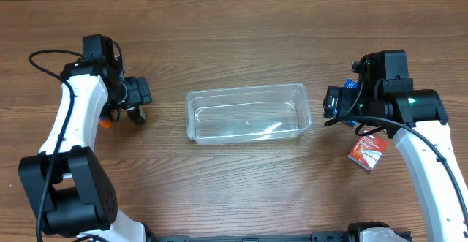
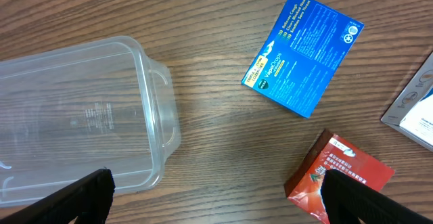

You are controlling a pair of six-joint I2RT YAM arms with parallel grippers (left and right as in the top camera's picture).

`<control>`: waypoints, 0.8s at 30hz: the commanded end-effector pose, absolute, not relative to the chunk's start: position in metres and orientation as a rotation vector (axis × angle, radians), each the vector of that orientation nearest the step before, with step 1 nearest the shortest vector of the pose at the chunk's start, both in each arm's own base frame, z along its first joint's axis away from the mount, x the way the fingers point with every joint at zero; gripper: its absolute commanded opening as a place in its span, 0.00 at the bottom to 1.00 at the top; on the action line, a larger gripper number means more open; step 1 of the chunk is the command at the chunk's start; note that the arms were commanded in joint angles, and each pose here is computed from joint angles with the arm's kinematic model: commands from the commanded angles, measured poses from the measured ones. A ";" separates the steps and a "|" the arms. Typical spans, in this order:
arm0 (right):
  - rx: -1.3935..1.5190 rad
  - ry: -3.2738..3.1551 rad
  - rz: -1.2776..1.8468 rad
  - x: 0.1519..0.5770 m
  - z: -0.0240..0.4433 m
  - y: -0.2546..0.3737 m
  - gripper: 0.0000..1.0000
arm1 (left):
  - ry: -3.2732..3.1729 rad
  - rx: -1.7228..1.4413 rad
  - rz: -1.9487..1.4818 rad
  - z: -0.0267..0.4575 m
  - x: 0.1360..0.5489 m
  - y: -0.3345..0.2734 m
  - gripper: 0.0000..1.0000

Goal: Pack container
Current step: 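Grasp the black bottle with the left gripper and lift it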

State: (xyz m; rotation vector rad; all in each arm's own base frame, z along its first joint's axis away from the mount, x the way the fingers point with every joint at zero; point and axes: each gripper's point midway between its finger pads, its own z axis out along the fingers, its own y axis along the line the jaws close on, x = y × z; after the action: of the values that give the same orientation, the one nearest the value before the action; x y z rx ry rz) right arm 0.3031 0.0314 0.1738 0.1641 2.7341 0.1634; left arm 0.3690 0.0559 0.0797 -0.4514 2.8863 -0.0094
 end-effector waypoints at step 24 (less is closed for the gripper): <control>0.317 2.614 0.143 0.308 0.209 0.008 1.00 | 2.798 -0.038 -0.187 0.244 0.353 -0.111 0.04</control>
State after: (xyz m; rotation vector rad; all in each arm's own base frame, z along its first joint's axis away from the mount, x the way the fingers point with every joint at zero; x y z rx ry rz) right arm 0.3038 0.0224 0.1905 0.2122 2.6805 0.1441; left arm 0.3672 -0.0704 0.2256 -0.0746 2.8262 -0.1143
